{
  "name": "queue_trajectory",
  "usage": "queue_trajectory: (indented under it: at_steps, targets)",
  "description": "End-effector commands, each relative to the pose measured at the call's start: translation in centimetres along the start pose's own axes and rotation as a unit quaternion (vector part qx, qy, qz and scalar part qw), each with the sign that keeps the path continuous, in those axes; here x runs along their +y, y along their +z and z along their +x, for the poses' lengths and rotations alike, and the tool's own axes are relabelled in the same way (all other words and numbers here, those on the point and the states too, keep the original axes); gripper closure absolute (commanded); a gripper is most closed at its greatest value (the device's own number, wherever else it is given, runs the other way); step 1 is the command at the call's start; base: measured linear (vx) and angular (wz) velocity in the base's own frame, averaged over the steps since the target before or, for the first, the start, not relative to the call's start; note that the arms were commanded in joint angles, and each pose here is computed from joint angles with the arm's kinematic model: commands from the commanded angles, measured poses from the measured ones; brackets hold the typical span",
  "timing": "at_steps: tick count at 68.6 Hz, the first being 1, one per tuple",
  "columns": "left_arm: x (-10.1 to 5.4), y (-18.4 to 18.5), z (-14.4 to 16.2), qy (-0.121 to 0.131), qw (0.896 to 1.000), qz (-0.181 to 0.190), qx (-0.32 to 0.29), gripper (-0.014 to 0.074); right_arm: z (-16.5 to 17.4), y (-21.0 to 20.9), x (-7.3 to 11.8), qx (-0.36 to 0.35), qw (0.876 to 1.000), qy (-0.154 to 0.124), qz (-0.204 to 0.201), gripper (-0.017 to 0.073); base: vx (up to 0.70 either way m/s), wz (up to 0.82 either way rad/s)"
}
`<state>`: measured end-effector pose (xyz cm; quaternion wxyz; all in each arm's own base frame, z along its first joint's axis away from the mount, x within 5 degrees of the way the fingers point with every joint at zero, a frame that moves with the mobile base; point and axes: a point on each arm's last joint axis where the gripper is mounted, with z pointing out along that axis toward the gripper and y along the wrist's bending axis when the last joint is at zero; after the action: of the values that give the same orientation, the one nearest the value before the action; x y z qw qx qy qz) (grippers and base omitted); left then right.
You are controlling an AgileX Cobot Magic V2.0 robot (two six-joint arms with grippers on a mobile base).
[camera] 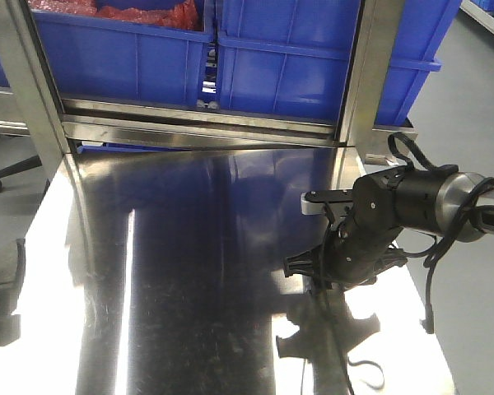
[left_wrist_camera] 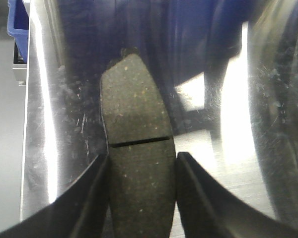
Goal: Move and align brake pads A on conveyor
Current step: 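Lower the right gripper onto the other pad and close on it, then lift the pad with the right gripper off the table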
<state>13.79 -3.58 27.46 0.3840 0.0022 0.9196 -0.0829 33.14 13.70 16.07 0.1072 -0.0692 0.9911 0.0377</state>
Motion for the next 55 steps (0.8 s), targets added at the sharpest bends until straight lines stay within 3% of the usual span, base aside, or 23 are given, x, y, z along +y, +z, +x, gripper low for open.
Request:
queue_trajectory:
  at_steps: [1, 11, 20, 42, 55]
  targets:
    - [-0.4, -0.8, -1.5, -0.001, 0.998, 0.018, -0.054, 0.0518, -1.0, -2.1, 0.2, -0.045, 0.999, -0.004, -0.009, 0.0358, 0.00, 0.00]
    - [-0.4, -0.8, -1.5, -0.001, 0.998, 0.018, -0.054, 0.0518, -1.0, -2.2, 0.2, -0.047, 0.999, -0.004, -0.010, 0.0477, 0.00, 0.00]
    - [-0.4, -0.8, -1.5, -0.001, 0.998, 0.018, -0.054, 0.0518, -1.1, -3.0, 0.1, -0.059, 0.998, -0.008, -0.010, 0.0527, 0.00, 0.00]
    - [-0.4, -0.8, -1.5, -0.001, 0.998, 0.018, -0.054, 0.0518, -1.1, -8.3, 0.1, -0.139, 0.990, -0.016, -0.021, 0.0536, 0.00, 0.00]
    - [-0.4, -0.8, -1.5, -0.001, 0.998, 0.018, -0.054, 0.0518, -0.5, -11.8, 0.4, -0.191, 0.980, -0.040, -0.024, 0.0534, 0.00, 0.00]
